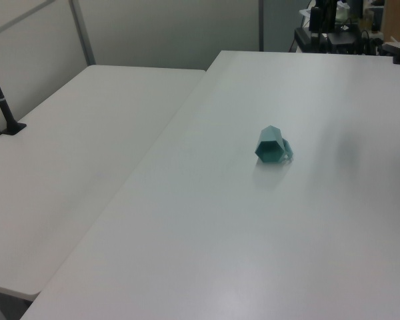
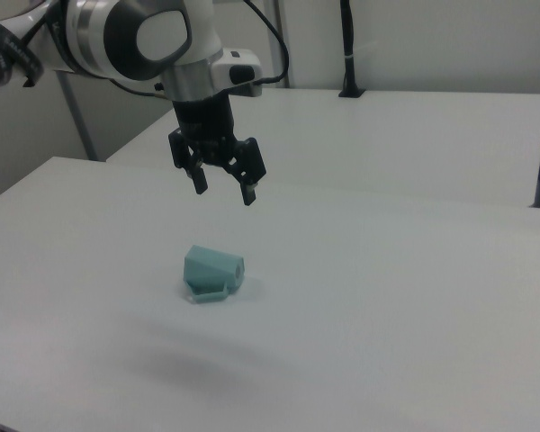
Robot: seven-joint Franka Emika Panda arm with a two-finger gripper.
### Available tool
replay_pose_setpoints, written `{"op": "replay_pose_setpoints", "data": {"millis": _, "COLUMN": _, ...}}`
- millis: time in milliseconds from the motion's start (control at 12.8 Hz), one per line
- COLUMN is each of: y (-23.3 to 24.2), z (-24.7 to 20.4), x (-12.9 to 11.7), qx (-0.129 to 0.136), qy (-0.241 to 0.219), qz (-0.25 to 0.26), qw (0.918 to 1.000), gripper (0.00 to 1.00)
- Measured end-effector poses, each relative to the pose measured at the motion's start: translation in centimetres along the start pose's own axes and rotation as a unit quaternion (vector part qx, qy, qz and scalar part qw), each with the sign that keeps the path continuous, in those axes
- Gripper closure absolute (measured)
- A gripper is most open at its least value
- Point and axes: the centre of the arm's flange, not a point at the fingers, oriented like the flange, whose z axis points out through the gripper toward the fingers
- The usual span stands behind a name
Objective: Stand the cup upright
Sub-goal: 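Move the gripper from its start pose toward the tipped teal cup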
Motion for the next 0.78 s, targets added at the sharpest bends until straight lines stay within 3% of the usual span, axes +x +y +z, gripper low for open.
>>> {"op": "replay_pose_setpoints", "data": {"millis": 312, "y": -1.4, "z": 0.1, "x": 0.1, "qx": -0.001, "qy": -0.001, "qz": 0.000, "qw": 1.0000, "gripper": 0.00}}
{"op": "replay_pose_setpoints", "data": {"millis": 390, "y": -3.0, "z": 0.1, "x": 0.2, "qx": -0.012, "qy": 0.000, "qz": -0.003, "qw": 0.9999, "gripper": 0.00}}
{"op": "replay_pose_setpoints", "data": {"millis": 779, "y": -15.1, "z": 0.9, "x": 2.2, "qx": -0.120, "qy": 0.027, "qz": -0.001, "qw": 0.9924, "gripper": 0.00}}
